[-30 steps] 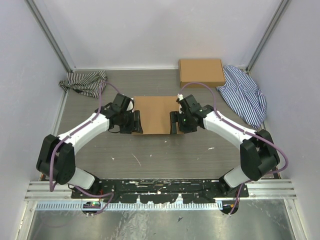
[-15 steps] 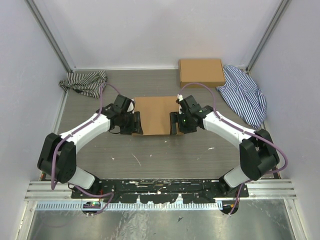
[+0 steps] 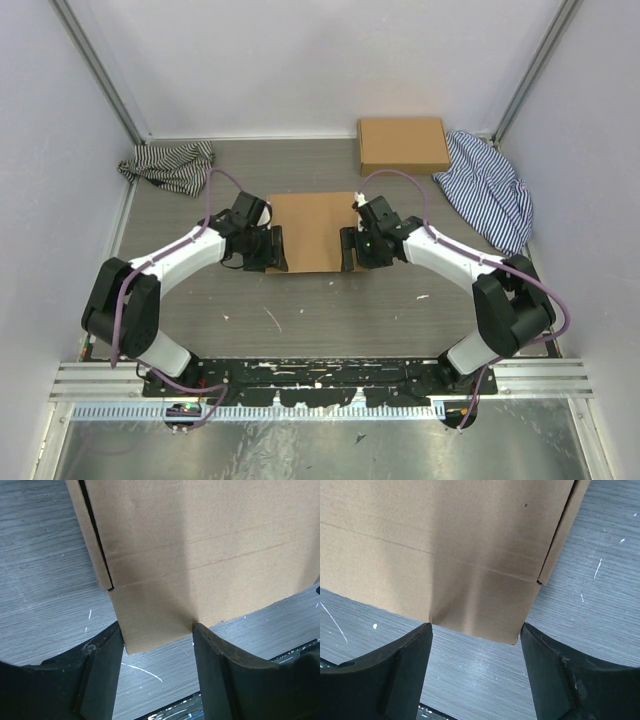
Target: Fold the paper box
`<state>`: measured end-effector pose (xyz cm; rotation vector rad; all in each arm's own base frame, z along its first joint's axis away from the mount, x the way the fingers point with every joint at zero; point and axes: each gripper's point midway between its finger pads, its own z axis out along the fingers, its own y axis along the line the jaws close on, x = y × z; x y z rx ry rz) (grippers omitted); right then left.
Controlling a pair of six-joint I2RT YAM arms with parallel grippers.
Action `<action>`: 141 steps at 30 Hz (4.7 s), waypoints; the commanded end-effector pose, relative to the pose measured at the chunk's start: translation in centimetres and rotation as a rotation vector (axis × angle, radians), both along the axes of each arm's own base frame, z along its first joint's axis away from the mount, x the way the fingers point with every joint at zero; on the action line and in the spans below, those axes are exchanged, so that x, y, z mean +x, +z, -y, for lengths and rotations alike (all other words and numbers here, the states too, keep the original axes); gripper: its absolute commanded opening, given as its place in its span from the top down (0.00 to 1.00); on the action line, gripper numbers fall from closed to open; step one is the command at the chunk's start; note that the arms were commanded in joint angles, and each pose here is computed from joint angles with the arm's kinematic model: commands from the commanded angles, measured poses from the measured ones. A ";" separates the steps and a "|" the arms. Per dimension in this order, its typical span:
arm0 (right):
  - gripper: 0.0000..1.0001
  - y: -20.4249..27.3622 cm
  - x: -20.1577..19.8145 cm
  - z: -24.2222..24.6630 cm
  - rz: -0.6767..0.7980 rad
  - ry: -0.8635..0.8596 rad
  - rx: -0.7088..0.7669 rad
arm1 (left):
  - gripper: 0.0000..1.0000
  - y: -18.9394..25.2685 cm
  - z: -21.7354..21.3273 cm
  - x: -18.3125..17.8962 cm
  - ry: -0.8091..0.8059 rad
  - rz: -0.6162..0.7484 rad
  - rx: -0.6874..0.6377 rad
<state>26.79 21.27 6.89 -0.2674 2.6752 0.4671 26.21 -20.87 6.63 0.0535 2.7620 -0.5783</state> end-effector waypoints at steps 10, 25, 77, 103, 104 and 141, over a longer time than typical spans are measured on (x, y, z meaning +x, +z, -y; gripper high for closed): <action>0.23 -1.4 1.8 -0.3 0.104 -0.011 -0.002 | 0.40 -3.2 -0.6 0.4 0.010 -0.001 0.060; 0.20 5.3 1.7 -1.7 0.185 0.034 0.110 | 0.35 1.6 -1.2 0.8 0.031 0.098 0.045; 0.11 0.6 2.8 -0.8 0.118 -0.029 0.003 | 0.33 0.0 -0.1 2.2 0.007 0.152 0.004; 0.00 1.4 4.5 -0.1 0.243 -0.037 0.046 | 0.14 1.8 -1.6 4.3 0.125 0.454 -0.061; 0.00 1.5 4.5 -0.1 0.246 -0.034 0.050 | 0.13 1.9 -1.6 4.5 0.128 0.465 -0.064; 0.14 4.7 2.2 -2.0 0.175 0.059 0.171 | 0.23 2.4 -0.3 0.4 0.032 0.251 -0.116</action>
